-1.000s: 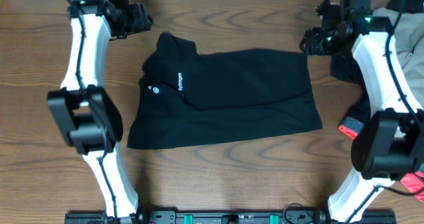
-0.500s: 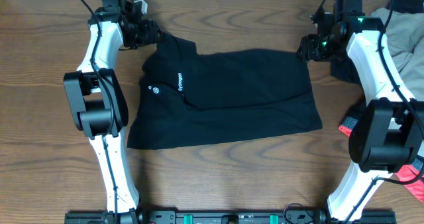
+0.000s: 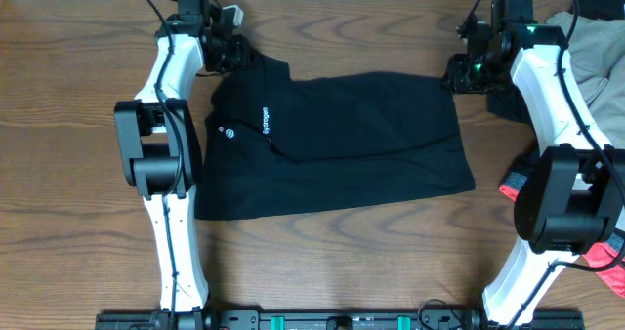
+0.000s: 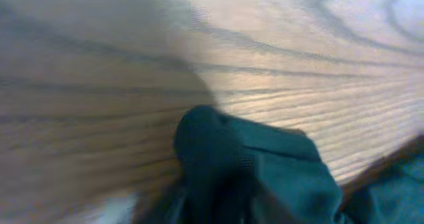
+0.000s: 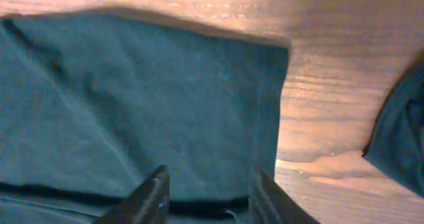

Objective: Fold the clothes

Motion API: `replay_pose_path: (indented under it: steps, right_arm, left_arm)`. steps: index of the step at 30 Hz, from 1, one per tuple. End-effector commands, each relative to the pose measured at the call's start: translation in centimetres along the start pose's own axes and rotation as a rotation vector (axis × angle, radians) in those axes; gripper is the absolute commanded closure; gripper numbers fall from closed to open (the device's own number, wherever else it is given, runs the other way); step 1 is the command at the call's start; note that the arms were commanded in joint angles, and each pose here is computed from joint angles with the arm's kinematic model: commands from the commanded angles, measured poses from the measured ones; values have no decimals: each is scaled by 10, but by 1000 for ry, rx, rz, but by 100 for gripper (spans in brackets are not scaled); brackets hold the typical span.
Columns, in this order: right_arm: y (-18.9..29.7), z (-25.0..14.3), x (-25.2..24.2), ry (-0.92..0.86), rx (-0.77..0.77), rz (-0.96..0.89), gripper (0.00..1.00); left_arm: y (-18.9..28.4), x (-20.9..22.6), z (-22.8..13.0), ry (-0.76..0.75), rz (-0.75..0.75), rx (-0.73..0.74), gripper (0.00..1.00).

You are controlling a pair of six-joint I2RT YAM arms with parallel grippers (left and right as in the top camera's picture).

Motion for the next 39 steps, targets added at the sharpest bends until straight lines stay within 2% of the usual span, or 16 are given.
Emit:
replay_pose_path:
  steps: [1, 6, 10, 14, 20, 39]
  right_arm:
    - [7, 2, -9, -12, -15, -16, 65]
    - [7, 3, -35, -126, -32, -123, 74]
    - [0, 9, -48, -208, -84, -36, 76]
    - [-20, 9, -56, -242, -96, 62, 74]
    - [-53, 12, -54, -235, -107, 162, 59]
    - [-128, 6, -54, -298, -78, 207, 58]
  left_arm:
    - [4, 0, 8, -12, -11, -23, 79]
    - [35, -15, 21, -26, -35, -65, 81]
    - [65, -32, 26, -46, -35, -88, 81]
    - [81, -40, 21, -37, -32, -72, 81]
    - [80, -38, 9, -10, -21, -22, 81]
    - [79, -37, 3, 2, -16, 4, 81]
Point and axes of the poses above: each gripper's point midway between its finger pads, its own y axis back along the fingers, its own x axis along the line the jaws close on, z = x × y, the point moved 2 cm from there along y, back along the fingers, and after that the axes turned 11 degrees about y, right-handed, at the moved point
